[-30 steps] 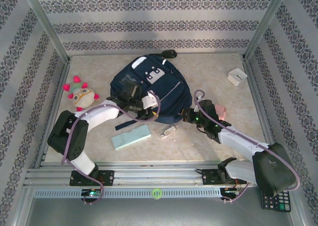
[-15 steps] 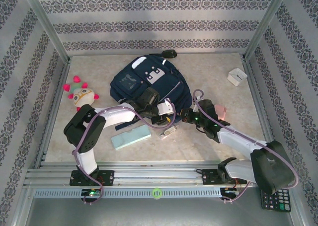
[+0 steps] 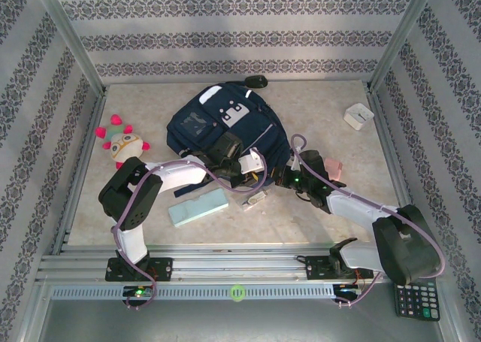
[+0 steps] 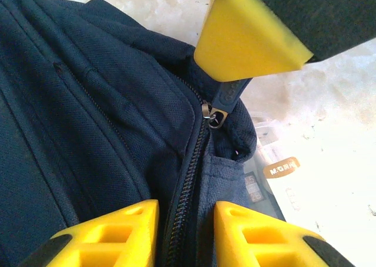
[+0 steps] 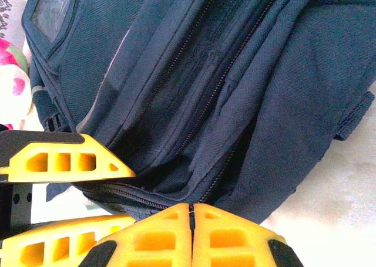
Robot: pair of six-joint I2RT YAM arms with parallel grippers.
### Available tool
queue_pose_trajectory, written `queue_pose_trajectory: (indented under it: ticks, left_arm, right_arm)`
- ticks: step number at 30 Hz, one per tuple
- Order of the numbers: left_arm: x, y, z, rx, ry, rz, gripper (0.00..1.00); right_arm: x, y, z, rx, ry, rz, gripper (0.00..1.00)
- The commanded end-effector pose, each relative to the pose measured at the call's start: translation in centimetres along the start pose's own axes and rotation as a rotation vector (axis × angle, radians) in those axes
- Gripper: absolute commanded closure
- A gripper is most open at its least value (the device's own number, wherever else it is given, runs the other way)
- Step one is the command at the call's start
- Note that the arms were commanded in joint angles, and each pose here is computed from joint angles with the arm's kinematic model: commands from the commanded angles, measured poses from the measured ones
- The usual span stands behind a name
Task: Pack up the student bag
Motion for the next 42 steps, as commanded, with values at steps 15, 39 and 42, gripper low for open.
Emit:
queue_pose_trajectory:
  ticks: [15,39,42]
  left_arm:
    - [0.13,1.82,0.91,-0.007,0.025,-0.048,0.71]
    - [0.30,2.14,0.97,-0.014,0.025,-0.059,0.72]
    - [0.40,2.26,0.98,-0.016,0.025,-0.063,0.72]
  right_arm:
    - [0.08,-1.54,-0.51,0.036,-0.017,0.104,0.90]
    - [-0.05,-1.67,-0.28,0.051,-0.010,0.130,0.84]
    - [-0.31,-1.59,-0.21,0.051,-0.013,0.137,0.81]
Point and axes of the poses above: each hand's point on the last joint's axis, 136 mm out from that joint toward the fingers, its own x axis back along the fingers, its own z axis along the line the jaws close on, y = z × x, the point moved 3 cm from there along x, back along the fingers, and after that the axes turned 12 degrees about -x, right-handed, at the moved point
